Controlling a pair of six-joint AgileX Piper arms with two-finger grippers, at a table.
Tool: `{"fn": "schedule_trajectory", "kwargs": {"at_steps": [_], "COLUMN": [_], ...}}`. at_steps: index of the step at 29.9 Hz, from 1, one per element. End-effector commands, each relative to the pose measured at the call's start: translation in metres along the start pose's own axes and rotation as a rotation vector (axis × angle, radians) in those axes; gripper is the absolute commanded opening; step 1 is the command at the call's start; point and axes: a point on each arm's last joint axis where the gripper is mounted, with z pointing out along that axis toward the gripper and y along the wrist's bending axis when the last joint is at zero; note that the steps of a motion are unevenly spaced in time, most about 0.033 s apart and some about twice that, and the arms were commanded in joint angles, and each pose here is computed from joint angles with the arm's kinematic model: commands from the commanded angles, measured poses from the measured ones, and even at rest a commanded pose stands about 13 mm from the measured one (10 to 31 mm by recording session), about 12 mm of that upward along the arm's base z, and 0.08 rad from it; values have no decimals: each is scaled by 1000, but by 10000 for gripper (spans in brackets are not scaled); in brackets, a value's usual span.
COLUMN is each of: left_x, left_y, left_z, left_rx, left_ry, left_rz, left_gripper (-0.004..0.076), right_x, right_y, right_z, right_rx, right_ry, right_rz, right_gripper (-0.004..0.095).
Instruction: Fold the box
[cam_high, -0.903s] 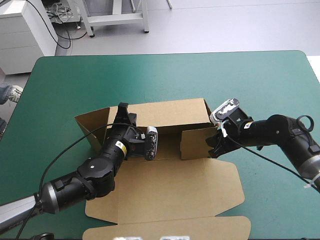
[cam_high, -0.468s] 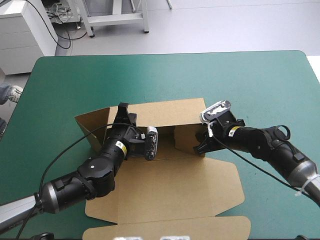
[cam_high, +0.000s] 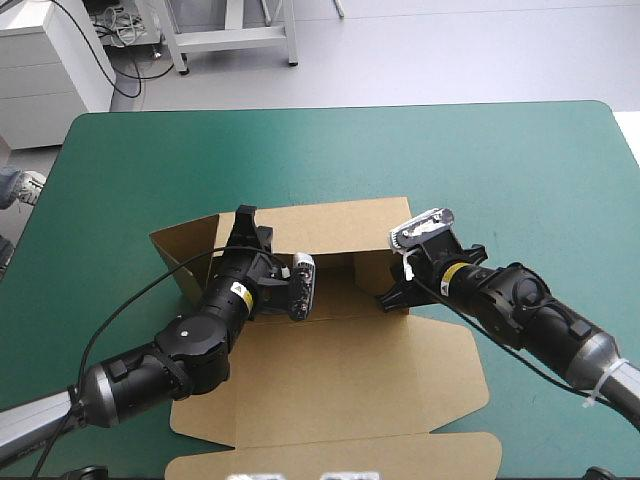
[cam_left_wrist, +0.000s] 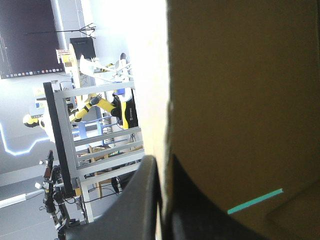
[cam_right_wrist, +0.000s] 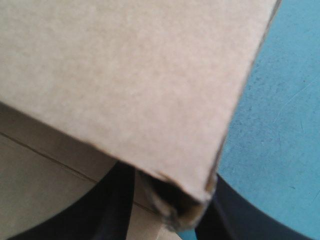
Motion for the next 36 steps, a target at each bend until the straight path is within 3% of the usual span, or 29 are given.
{"fn": "schedule_trajectory", "kwargs": {"at_steps": [1, 7, 13, 16, 25, 36], "left_x": [-8, -8, -10, -11, -27, -30], "left_y": [7, 7, 9, 10, 7, 11], "left_z": [-5, -5, -5, -6, -26, -87], "left_rx": [-15, -15, -32, -47, -60, -93], "left_ry": [-79, -79, -102, -113, -184, -286], "left_rz": [-22, -22, -17, 17, 29, -35], "left_gripper": [-8, -8, -4, 39, 344, 356], "right_x": [-13, -14, -17, -19, -19, -26], "right_y": [9, 10, 10, 11, 12, -17], "right_z": [-9, -7, -8, -8, 16, 29], "right_rx": [-25, -48, -57, -65, -72, 2], "right_ry": [-144, -202, -229, -251, -245, -263], "right_rz": [41, 83, 109, 127, 155, 240], "right_gripper": [292, -21, -18, -18, -14, -14]}}
